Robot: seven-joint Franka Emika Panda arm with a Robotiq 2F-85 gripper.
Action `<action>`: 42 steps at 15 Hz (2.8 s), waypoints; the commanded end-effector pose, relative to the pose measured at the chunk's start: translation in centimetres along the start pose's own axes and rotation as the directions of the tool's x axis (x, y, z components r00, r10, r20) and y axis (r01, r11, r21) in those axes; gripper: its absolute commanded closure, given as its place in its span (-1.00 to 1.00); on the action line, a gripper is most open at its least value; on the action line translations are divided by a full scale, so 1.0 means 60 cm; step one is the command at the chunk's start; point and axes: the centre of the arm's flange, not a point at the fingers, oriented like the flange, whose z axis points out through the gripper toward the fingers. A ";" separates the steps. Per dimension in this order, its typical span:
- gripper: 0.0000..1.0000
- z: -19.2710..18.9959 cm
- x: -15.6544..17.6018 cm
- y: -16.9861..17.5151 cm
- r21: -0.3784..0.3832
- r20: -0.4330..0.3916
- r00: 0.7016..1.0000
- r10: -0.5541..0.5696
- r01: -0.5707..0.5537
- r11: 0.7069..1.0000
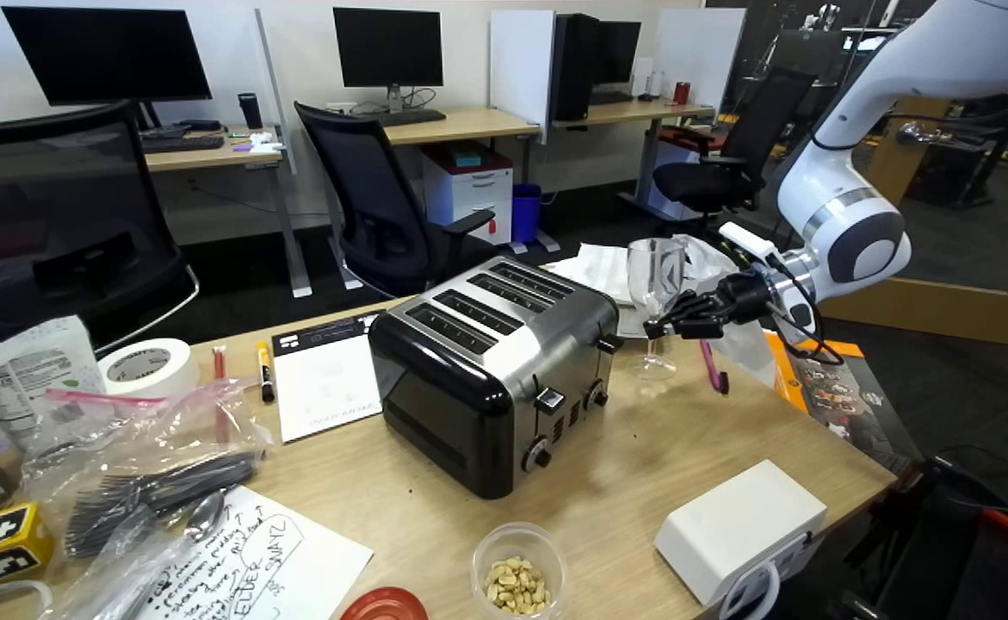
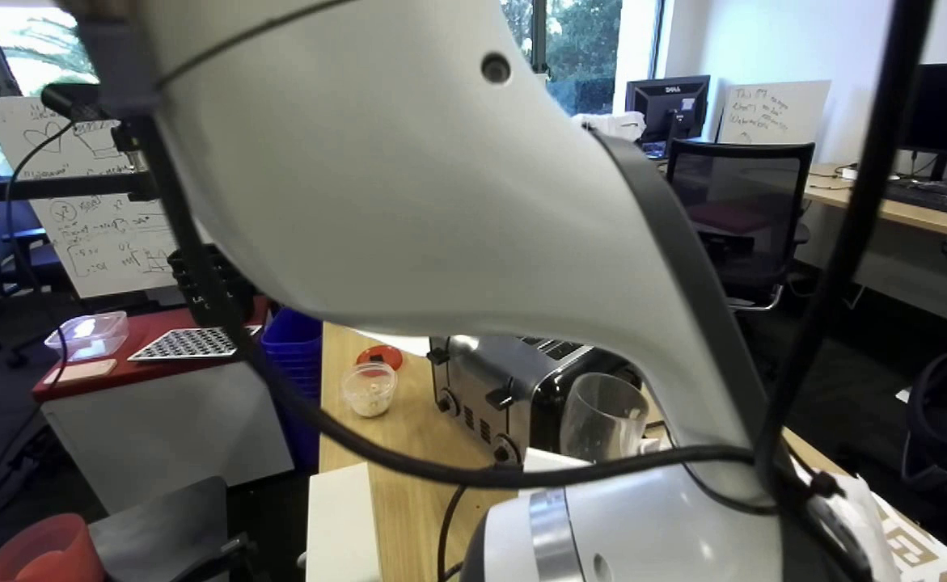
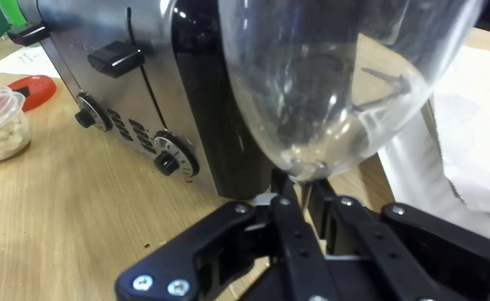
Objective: Pick up the wine glass, pour its contents in the small plastic bowl and put the wine glass back on the table
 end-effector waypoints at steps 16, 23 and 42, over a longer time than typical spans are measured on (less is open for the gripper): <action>0.19 0.042 0.036 -0.038 0.037 -0.043 0.999 -0.008 0.009 0.999; -0.78 0.030 0.063 -0.027 0.049 -0.073 0.997 0.016 -0.013 0.999; -1.00 -0.070 0.077 0.086 -0.020 -0.247 0.962 0.118 -0.127 0.992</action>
